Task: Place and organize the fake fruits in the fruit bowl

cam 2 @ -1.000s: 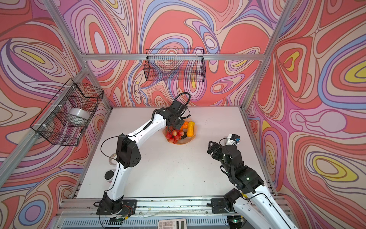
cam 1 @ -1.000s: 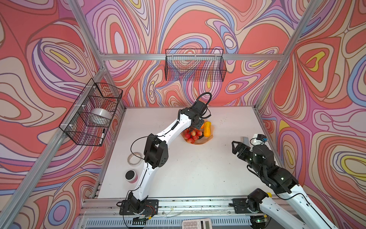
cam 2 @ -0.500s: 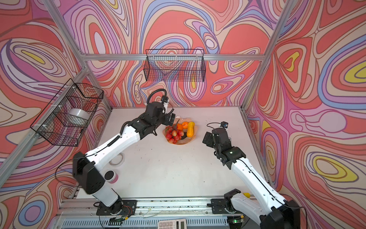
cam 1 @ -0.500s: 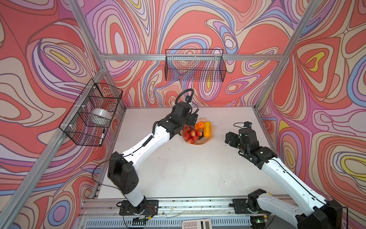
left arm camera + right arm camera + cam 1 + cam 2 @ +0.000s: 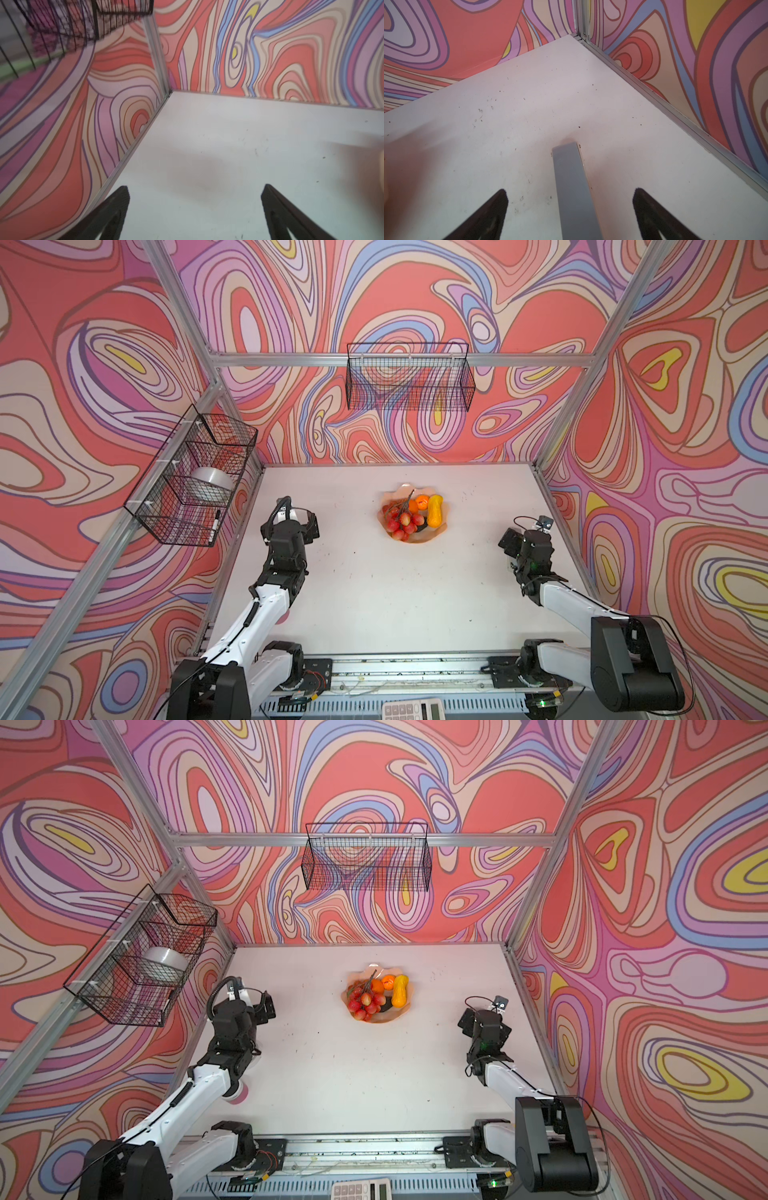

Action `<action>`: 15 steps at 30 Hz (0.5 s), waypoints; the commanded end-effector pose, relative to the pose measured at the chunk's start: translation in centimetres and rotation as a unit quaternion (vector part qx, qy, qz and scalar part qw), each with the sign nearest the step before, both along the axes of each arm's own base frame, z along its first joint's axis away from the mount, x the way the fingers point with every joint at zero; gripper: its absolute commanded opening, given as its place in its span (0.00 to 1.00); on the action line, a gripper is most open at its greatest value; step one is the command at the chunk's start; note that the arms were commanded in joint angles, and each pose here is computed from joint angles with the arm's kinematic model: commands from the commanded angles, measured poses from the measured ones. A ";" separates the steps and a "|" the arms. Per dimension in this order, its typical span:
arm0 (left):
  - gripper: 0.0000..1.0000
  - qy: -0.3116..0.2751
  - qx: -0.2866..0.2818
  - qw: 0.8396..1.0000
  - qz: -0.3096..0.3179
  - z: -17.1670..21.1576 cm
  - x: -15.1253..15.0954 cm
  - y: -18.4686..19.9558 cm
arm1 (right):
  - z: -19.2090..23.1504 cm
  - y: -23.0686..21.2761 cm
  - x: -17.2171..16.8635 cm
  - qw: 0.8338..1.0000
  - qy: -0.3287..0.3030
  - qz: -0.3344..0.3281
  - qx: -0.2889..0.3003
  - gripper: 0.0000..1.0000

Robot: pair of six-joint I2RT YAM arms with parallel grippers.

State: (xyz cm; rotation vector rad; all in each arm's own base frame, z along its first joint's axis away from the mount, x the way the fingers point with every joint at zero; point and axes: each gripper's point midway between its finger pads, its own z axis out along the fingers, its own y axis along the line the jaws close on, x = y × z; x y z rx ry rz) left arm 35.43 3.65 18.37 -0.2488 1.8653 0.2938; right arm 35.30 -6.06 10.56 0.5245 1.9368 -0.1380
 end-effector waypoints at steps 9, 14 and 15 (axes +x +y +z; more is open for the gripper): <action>1.00 -0.003 -0.009 0.998 -0.058 -8.6 2.9 -1.2 | 1.1 1.6 4.3 0.988 -0.121 0.078 -0.062 0.98; 1.00 0.012 -0.011 0.997 -0.072 -9.2 3.7 -1.6 | -0.5 2.7 6.0 0.987 -0.091 0.116 -0.062 0.98; 1.00 0.020 -0.016 0.997 -0.072 -9.2 3.7 -1.6 | -0.4 2.6 6.1 0.987 -0.096 0.112 -0.065 0.98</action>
